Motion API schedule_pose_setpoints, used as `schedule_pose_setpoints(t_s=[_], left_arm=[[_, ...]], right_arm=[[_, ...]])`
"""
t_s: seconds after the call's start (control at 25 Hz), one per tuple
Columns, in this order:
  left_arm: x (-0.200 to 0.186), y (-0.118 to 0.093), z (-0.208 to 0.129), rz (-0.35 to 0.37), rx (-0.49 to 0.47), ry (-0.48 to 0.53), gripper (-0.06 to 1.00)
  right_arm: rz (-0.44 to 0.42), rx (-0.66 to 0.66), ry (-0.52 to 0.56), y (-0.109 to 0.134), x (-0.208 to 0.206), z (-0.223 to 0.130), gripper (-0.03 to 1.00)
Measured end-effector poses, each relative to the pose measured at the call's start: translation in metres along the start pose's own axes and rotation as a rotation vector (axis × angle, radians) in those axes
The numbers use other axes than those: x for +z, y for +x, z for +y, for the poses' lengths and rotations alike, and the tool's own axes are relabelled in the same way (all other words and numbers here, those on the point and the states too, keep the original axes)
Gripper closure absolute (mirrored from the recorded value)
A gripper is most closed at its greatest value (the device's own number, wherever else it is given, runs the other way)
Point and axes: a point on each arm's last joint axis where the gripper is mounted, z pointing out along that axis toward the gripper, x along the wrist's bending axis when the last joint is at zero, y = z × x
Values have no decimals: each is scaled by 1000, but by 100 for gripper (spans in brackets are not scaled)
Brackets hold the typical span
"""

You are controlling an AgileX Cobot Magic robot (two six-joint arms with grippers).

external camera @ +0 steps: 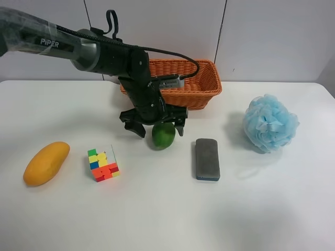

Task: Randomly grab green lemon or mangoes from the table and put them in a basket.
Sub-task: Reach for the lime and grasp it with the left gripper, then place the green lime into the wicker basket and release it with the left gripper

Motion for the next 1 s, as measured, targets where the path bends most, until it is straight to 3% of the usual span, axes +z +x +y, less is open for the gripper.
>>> schedule_pose_setpoints(t_s=[0.32, 0.4, 0.52, 0.56, 1.0], left_arm=[[9, 2, -1, 9, 6, -2, -3], [9, 3, -1, 10, 8, -2, 7], [9, 2, 0, 9, 7, -5, 31], [9, 2, 0, 9, 7, -5, 32], [6, 2, -1, 3, -2, 2, 32]], right_arm=[[0, 0, 0, 0, 0, 0, -2], [0, 0, 0, 0, 0, 0, -2], [0, 0, 0, 0, 0, 0, -2], [0, 0, 0, 0, 0, 0, -2], [0, 1, 0, 0, 0, 0, -2]])
